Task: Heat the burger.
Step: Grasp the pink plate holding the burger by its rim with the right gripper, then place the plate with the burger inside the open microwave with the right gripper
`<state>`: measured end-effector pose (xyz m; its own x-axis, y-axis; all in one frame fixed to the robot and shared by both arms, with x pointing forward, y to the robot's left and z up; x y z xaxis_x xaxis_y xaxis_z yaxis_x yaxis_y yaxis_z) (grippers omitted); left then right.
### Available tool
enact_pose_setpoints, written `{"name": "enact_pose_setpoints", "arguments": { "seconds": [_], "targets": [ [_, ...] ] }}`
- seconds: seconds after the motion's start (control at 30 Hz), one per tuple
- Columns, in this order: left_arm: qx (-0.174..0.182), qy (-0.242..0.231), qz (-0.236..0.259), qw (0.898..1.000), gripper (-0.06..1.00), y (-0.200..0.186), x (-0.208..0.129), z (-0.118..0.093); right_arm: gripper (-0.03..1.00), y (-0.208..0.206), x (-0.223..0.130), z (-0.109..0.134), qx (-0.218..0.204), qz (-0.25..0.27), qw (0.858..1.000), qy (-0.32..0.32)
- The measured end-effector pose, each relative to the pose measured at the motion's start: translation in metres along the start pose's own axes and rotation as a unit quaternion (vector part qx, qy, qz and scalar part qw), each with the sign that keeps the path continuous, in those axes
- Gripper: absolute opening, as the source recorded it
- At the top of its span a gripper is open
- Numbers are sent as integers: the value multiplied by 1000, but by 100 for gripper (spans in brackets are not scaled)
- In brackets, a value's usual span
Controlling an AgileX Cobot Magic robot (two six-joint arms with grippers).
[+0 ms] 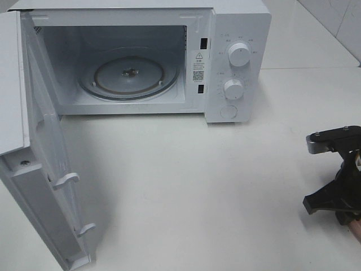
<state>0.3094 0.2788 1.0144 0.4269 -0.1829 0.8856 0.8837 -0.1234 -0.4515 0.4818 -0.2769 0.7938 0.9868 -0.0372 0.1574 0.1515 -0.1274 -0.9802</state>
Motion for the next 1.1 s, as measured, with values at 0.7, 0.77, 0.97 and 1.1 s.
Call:
{"name": "enact_pose_setpoints", "arguments": {
  "seconds": [0.7, 0.77, 0.97, 1.1],
  "targets": [
    [0, 0, 0, 1000, 97, 0, 0, 0, 2, -18, -1, -1, -87, -29, 995, -44],
    [0, 0, 0, 1000, 97, 0, 0, 0, 2, -23, 0, -3, -92, -38, 994, -43],
    [0, 0, 0, 1000, 97, 0, 0, 0, 2, -31, 0, -12, -112, -41, 992, -36],
    [0, 0, 0, 1000, 97, 0, 0, 0, 2, -38, -1, -16, -120, -46, 991, -31]
  ]
}}
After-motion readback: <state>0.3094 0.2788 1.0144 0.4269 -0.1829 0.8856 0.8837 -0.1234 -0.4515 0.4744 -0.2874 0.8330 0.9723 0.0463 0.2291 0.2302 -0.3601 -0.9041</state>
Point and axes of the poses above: a point on each arm's last joint axis where the gripper is mounted, y pointing out along that axis toward the gripper, z along the wrist's bending axis when the last joint is at zero, x = y × z, the point moved 9 cm from there along y, pointing out along that axis toward the gripper, and after that the axes turned 13 degrees about y, right-handed, at the moved point
